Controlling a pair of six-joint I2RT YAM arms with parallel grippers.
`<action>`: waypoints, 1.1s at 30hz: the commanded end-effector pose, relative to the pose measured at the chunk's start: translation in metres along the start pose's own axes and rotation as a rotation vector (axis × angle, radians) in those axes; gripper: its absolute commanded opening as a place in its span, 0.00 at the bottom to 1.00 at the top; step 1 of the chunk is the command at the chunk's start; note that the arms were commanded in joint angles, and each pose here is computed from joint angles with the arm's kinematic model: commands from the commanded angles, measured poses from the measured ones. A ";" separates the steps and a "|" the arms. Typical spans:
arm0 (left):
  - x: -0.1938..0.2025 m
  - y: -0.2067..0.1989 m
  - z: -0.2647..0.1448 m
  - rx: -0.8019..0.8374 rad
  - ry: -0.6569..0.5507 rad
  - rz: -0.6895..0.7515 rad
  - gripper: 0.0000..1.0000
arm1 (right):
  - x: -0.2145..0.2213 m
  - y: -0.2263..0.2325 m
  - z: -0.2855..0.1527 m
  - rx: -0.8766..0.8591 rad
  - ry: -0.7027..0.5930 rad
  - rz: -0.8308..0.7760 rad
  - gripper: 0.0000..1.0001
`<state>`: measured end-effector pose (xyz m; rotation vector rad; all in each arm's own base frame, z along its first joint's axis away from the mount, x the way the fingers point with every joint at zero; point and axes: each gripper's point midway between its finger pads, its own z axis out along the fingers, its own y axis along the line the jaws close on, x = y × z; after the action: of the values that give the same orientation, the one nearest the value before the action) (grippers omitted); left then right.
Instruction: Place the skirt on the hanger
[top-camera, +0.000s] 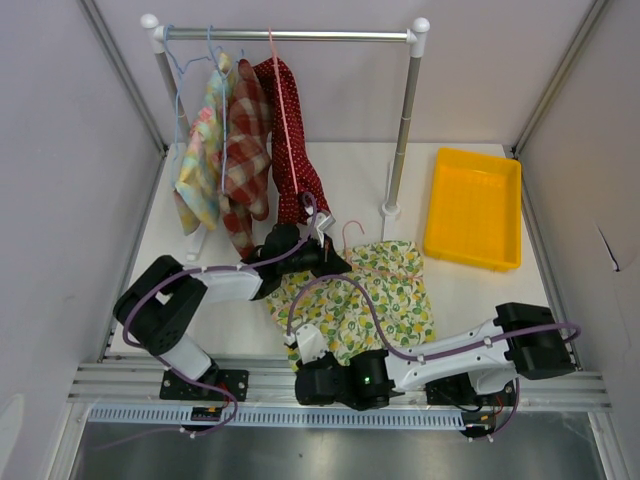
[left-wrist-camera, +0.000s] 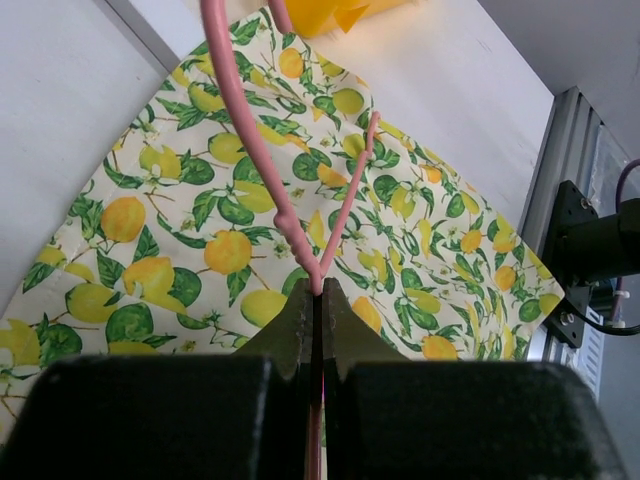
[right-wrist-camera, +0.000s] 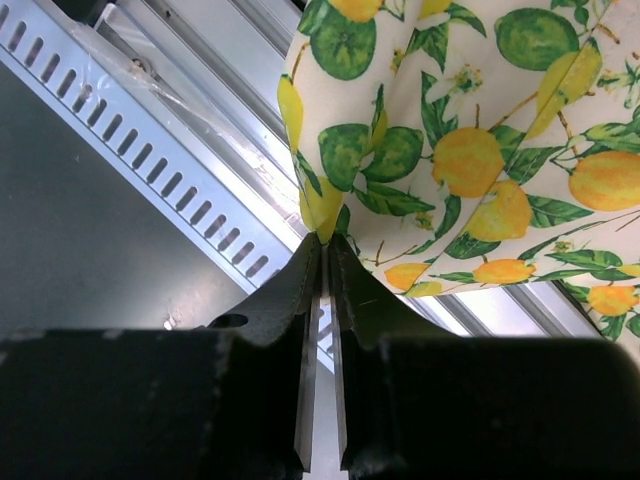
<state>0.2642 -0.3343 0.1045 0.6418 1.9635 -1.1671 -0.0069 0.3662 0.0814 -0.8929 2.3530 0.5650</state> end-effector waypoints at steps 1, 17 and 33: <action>-0.045 -0.020 -0.006 0.055 -0.086 0.092 0.00 | -0.005 0.000 -0.016 -0.037 -0.016 -0.013 0.13; -0.067 -0.075 -0.037 0.086 -0.124 0.163 0.00 | -0.038 -0.005 -0.037 -0.063 -0.098 0.008 0.55; -0.082 -0.099 -0.066 0.082 -0.150 0.181 0.00 | -0.121 -0.091 -0.138 -0.035 -0.350 0.214 0.71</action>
<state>0.2182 -0.3208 0.1979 0.7317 1.8289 -1.1395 0.0676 0.3030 0.2210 -0.5765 2.1724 0.7949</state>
